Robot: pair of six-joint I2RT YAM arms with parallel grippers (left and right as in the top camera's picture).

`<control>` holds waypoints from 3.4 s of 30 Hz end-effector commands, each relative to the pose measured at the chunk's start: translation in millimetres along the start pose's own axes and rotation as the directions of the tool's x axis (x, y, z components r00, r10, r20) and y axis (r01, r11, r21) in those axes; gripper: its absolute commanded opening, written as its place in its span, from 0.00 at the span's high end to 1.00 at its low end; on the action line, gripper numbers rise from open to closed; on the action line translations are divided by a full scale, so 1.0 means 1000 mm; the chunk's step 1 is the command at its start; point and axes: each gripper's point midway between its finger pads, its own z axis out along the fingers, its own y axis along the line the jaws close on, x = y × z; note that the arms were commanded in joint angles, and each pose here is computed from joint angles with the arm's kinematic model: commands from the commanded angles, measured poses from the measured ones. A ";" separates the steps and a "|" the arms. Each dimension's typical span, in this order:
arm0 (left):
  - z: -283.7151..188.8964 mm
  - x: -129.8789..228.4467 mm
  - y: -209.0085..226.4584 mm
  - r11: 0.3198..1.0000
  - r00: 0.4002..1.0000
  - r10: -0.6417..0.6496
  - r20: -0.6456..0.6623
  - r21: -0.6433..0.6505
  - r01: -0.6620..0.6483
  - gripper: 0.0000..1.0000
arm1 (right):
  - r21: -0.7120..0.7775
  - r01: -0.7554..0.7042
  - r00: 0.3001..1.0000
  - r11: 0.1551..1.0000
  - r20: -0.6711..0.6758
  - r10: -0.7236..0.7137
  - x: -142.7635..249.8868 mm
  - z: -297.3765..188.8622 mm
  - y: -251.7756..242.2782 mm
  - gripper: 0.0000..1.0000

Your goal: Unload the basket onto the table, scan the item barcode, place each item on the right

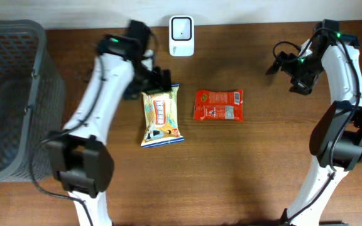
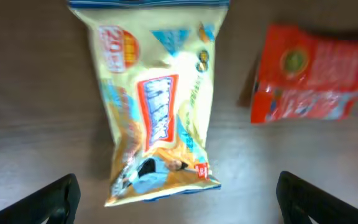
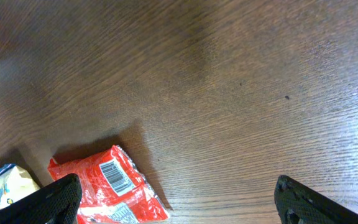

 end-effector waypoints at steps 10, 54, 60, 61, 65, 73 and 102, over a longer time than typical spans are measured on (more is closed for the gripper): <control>0.114 0.013 -0.005 0.845 0.977 0.201 0.073 -0.518 -0.135 0.02 | 0.005 0.014 1.000 1.000 0.018 -0.015 -0.003 -0.006 0.000 0.01; 0.127 -0.034 0.072 0.998 0.994 0.001 -0.105 -0.065 -0.008 0.90 | 0.005 0.014 1.000 1.000 0.018 -0.015 -0.003 -0.006 0.000 0.01; 0.075 -0.042 0.103 0.953 0.996 -0.006 -0.090 -0.303 -0.021 0.21 | 0.005 0.014 1.000 1.000 0.018 -0.015 -0.003 -0.006 0.000 0.01; 0.053 -0.049 0.102 0.944 0.998 -0.029 -0.058 -0.329 0.008 0.25 | 0.005 0.014 1.000 1.000 0.018 -0.015 -0.003 -0.006 0.000 0.01; 0.034 -0.044 0.067 0.979 0.997 -0.024 -0.076 -0.206 0.008 1.00 | 0.005 0.015 1.000 1.000 0.018 -0.015 -0.003 -0.006 0.000 0.01; 0.103 -0.019 -0.001 0.984 0.986 0.122 -0.112 -0.113 -0.135 1.00 | 0.005 0.015 1.000 1.000 0.018 -0.015 -0.003 -0.006 0.000 0.01; 0.128 0.066 0.053 0.951 0.927 -0.027 -0.375 -0.294 -0.091 1.00 | 0.005 0.015 1.000 1.000 0.018 -0.015 -0.003 -0.006 0.000 0.01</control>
